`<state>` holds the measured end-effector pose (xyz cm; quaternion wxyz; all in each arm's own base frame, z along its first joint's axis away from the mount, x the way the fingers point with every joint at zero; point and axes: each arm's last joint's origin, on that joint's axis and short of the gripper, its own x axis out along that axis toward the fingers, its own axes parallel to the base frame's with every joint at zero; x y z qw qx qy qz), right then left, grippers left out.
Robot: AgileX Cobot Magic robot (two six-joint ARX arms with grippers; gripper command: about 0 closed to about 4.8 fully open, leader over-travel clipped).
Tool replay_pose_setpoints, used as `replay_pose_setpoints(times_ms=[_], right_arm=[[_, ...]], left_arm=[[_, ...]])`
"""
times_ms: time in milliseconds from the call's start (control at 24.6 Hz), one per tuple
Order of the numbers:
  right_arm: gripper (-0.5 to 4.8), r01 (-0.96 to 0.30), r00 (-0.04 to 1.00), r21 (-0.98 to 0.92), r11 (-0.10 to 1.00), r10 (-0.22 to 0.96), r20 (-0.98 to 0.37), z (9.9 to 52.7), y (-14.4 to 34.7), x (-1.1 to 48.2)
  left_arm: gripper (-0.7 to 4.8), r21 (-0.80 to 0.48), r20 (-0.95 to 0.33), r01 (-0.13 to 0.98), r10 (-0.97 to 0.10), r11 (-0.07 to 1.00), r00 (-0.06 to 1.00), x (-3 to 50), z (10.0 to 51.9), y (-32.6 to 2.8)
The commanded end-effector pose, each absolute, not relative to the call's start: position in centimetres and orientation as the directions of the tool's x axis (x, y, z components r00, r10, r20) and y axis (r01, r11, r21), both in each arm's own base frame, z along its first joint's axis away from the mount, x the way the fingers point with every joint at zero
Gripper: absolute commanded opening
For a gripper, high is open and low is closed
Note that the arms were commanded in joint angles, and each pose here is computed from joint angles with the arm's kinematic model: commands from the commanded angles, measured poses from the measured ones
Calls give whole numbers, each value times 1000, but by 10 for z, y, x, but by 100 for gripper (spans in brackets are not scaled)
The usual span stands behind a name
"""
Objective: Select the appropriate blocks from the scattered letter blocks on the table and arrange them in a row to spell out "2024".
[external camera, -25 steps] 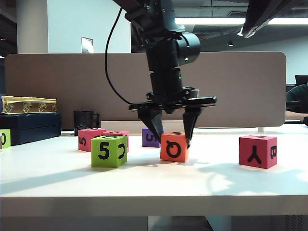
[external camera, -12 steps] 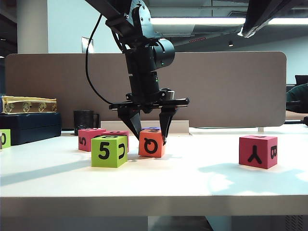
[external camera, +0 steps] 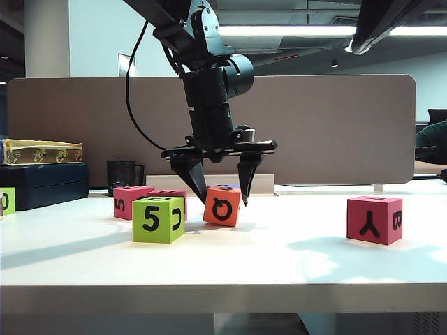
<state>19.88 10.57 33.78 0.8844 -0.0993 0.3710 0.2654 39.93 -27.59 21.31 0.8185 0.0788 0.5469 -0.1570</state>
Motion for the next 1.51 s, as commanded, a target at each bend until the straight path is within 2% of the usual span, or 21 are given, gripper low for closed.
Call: replay_pose_setpoints(times_ms=[41,163,529,773,895,1098,1424,1505], right_arm=[[-4,-548,590,21,836,405,-698,340,106,198],[-4,-548,590,21,836,405,-698,340,106,198],[-4,-549,590,21,836,405,-698,340,106,198],[-4,-549,591,21,836,405,-698,340,106,198],[-4,-549,590,21,836,405,-698,340,106,198],[-4,-548,587,21,836,403,-702,340,105,198],[-4,-548,588,21,836,404,-701,340,106,198],[-4,-549,586,22,836,403,-703,340,105,198]], left_arm=[[356,-34,-913,357,-175,933,369,400,218,-276],[439,-35,-911,350,-174,936,373,402,221,-273],[440,-42,-894,354,-193,934,404,404,241,-273],[439,104,-856,342,-91,934,508,410,265,-262],[439,110,-856,311,-69,944,513,418,272,-243],[435,117,-886,287,-31,951,463,433,270,-204],[435,125,-911,289,-6,949,413,450,268,-152],[435,162,-907,335,7,928,420,453,268,-145]])
